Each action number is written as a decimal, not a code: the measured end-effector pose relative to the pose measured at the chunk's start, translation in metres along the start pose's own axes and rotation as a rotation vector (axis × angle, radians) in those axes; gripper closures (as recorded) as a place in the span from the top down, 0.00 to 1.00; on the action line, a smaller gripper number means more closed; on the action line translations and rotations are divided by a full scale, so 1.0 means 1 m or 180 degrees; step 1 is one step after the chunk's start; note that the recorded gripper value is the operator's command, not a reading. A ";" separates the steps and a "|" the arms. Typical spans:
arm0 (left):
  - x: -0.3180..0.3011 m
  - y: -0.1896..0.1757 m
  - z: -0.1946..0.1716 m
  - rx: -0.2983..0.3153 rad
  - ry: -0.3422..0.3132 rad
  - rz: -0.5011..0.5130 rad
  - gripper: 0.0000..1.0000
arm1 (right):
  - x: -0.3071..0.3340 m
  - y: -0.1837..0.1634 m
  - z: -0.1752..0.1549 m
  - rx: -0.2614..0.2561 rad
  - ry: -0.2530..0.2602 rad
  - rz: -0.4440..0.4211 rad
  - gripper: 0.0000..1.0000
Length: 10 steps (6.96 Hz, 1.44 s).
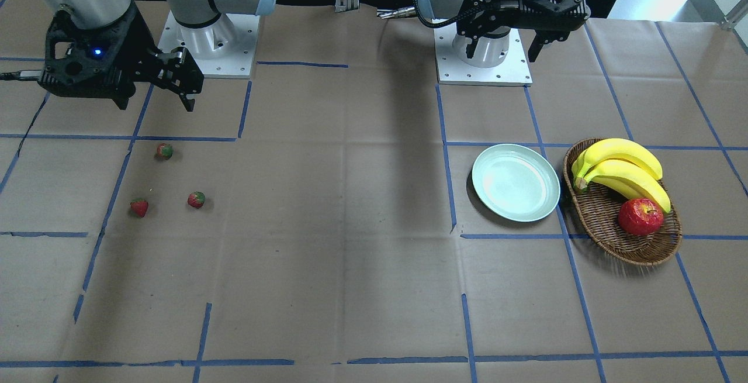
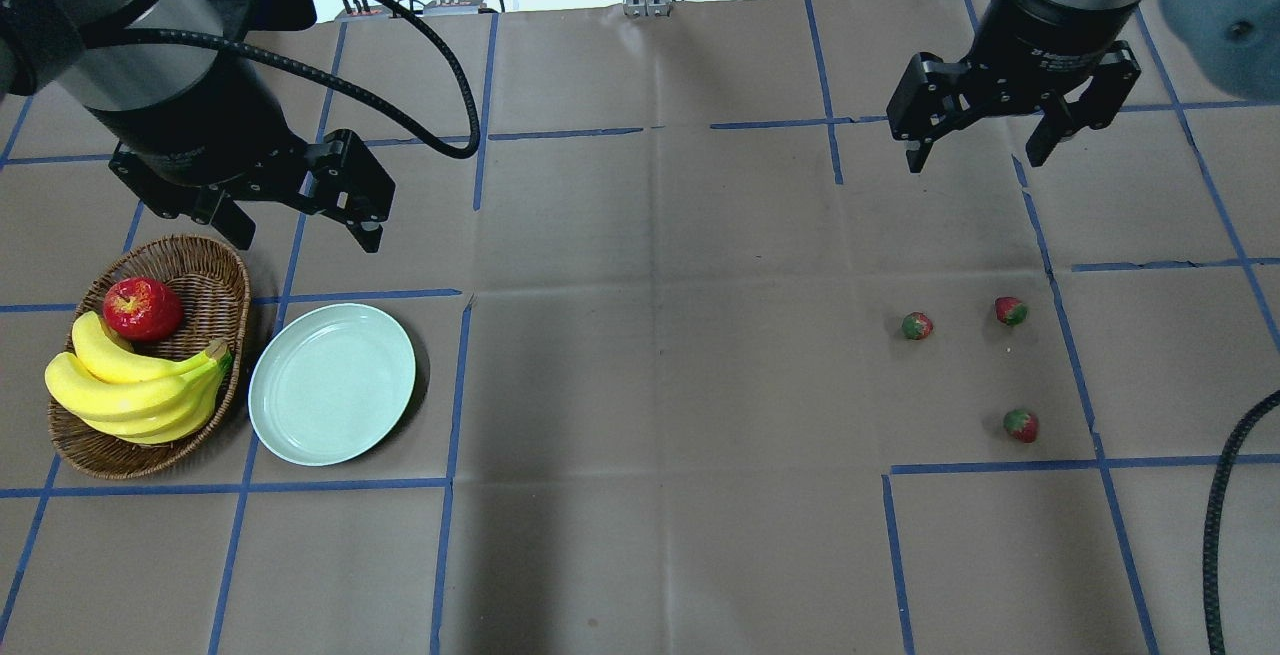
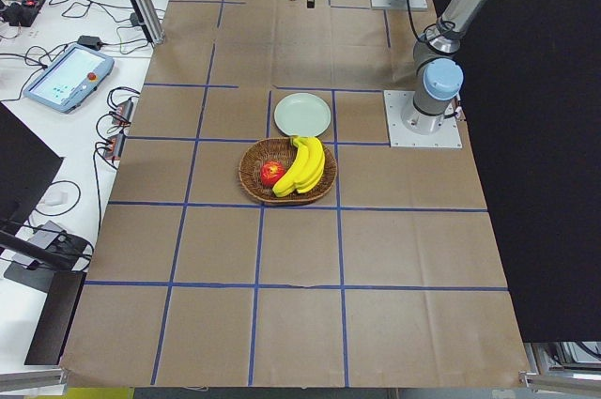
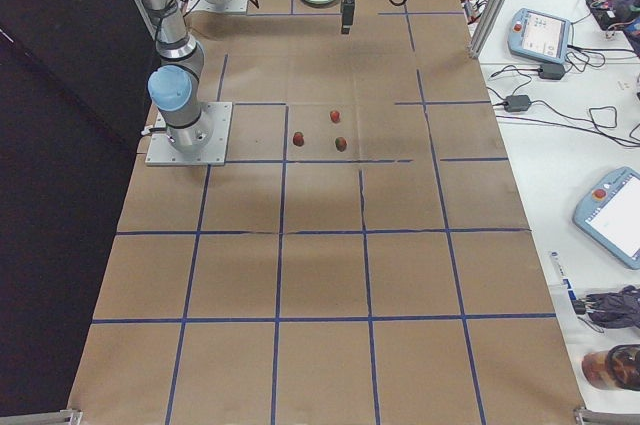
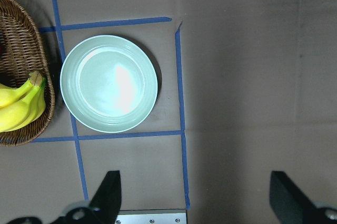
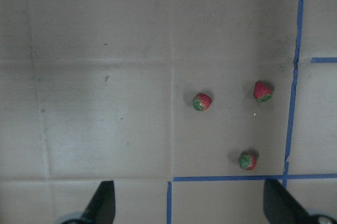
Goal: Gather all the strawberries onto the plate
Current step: 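Move the right gripper over the three strawberries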
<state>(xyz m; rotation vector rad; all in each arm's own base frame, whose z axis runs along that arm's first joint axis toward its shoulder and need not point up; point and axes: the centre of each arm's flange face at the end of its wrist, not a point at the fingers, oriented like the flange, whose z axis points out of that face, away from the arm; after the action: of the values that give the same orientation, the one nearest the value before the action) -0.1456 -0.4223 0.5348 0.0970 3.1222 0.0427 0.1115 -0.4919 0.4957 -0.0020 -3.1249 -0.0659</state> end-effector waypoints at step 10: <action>0.000 0.002 0.000 0.0004 0.0006 -0.0002 1.00 | 0.011 -0.026 0.037 -0.0151 -0.0032 0.0011 1.00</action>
<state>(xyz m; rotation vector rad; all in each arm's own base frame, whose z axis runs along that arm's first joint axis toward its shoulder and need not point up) -0.1458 -0.4201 0.5347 0.0960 3.1242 0.0410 0.1003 -0.5166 0.4582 -0.0081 -3.1326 -0.1405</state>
